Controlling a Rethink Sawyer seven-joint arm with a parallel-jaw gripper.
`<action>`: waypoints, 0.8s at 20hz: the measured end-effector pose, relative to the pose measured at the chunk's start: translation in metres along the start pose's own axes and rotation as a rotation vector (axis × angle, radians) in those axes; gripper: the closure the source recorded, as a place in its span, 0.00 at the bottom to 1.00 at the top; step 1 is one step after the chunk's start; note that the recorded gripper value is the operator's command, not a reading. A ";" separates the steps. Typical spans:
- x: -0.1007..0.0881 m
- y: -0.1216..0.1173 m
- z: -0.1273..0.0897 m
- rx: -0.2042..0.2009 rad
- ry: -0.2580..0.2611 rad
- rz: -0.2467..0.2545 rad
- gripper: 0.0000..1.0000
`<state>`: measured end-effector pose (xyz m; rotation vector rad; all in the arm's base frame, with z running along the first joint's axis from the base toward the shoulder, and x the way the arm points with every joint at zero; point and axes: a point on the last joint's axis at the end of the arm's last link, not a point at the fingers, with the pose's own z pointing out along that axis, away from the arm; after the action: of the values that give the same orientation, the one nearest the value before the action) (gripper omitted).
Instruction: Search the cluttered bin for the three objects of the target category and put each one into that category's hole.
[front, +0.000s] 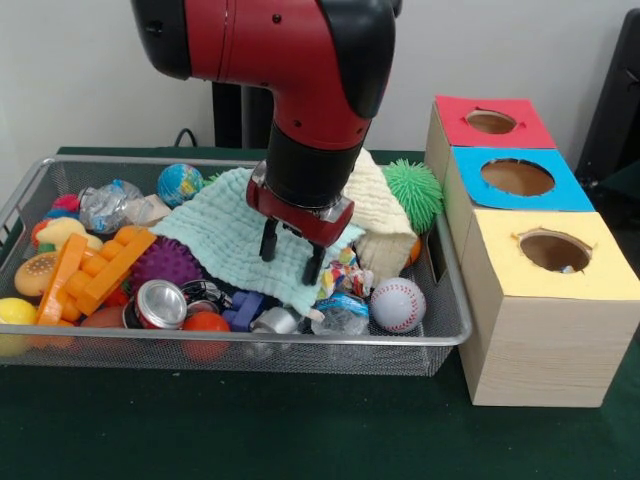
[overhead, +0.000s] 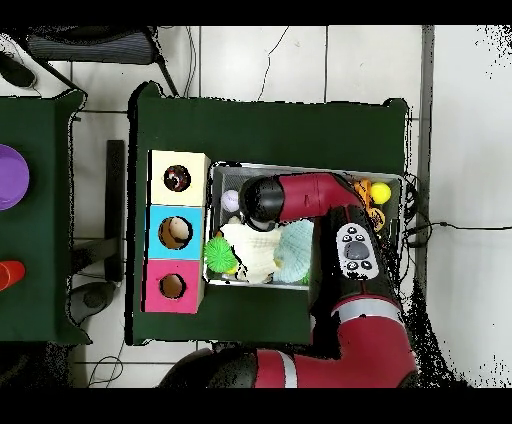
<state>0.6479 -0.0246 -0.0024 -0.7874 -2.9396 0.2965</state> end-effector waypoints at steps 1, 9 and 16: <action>0.000 0.000 0.000 0.000 0.001 0.000 0.00; 0.001 -0.006 0.009 0.001 0.017 0.008 1.00; 0.003 -0.013 0.014 0.003 0.031 0.018 1.00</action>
<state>0.6371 -0.0366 -0.0128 -0.8106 -2.9036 0.2872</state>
